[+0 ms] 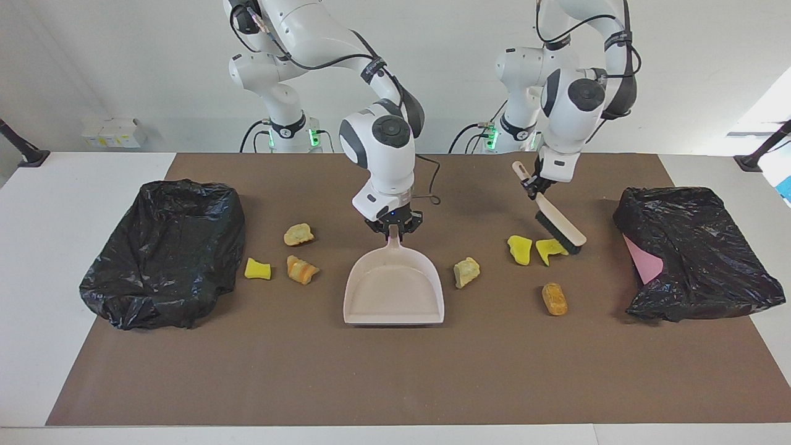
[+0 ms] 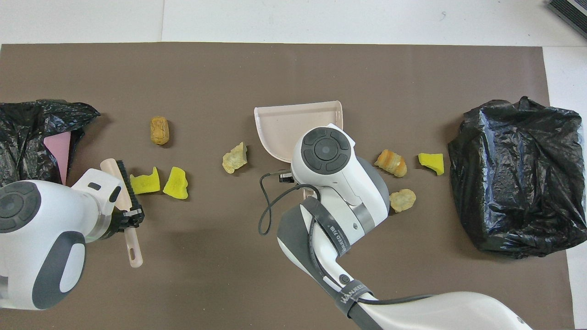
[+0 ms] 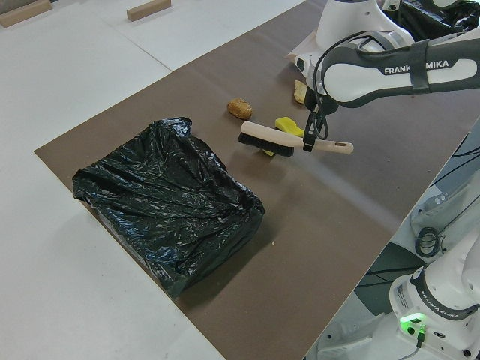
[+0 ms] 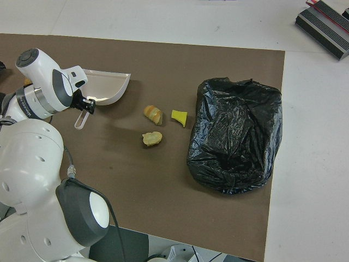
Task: Sweep and dump trash in bin
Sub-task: 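Lift the brush with the left gripper while the right gripper positions the dustpan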
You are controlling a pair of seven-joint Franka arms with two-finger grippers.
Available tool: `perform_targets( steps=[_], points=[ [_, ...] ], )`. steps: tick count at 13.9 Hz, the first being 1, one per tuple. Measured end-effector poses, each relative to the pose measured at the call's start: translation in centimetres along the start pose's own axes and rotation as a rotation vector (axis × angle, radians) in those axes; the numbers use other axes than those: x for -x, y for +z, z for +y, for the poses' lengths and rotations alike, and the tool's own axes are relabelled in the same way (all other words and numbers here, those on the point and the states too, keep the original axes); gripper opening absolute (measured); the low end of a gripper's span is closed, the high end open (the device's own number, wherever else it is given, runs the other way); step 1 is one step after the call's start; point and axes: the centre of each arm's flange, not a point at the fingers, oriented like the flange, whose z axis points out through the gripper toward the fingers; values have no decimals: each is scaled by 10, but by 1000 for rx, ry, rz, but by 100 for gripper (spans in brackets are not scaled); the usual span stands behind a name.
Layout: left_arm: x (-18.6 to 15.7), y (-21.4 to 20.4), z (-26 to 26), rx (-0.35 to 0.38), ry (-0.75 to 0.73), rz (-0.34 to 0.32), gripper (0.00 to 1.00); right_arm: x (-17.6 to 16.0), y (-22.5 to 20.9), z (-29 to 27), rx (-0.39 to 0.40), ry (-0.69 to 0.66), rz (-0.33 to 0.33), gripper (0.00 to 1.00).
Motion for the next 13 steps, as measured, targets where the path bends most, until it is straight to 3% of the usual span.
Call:
perform_targets(
  steps=[6,13],
  points=[
    [-31,24,20,6,144,1,26,-10,-4,67,37,-541,-62,32],
    [-18,26,108,1,353,10,26,-17,-2,102,82,-947,-97,32]
  ],
)
